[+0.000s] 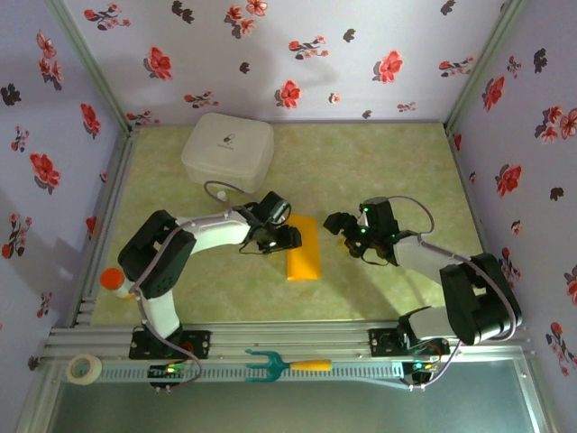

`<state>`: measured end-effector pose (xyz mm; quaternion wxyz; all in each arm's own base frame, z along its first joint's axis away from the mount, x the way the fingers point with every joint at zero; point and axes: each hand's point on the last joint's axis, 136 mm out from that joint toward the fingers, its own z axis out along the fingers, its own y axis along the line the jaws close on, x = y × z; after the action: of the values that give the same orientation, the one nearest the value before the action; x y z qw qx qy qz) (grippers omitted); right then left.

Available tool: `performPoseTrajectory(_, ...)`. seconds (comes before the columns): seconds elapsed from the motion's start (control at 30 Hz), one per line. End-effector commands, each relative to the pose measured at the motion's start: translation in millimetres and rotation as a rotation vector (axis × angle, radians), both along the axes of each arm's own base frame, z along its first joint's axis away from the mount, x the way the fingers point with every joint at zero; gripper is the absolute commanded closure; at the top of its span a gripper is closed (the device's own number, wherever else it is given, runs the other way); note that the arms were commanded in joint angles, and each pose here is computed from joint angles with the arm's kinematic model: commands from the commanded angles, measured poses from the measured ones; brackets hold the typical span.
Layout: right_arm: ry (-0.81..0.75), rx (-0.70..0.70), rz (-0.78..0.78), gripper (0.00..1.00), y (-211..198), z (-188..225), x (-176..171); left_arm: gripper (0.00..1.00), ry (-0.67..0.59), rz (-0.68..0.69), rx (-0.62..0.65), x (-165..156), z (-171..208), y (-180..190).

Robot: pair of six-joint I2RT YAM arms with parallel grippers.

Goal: Fold a paper plane with a square sheet of paper (pick it up from the middle)
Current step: Hold the square sheet of paper at the center of the table.

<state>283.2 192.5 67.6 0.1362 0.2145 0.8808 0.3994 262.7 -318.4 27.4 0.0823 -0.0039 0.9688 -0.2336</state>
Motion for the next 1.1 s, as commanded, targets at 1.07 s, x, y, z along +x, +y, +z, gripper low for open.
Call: performPoseTrajectory(1.07, 0.014, 0.001, 0.011, 0.19, 2.8, -5.5, -4.8, 0.35, 0.103, -0.031, 0.25, -11.1, -47.2, 8.5)
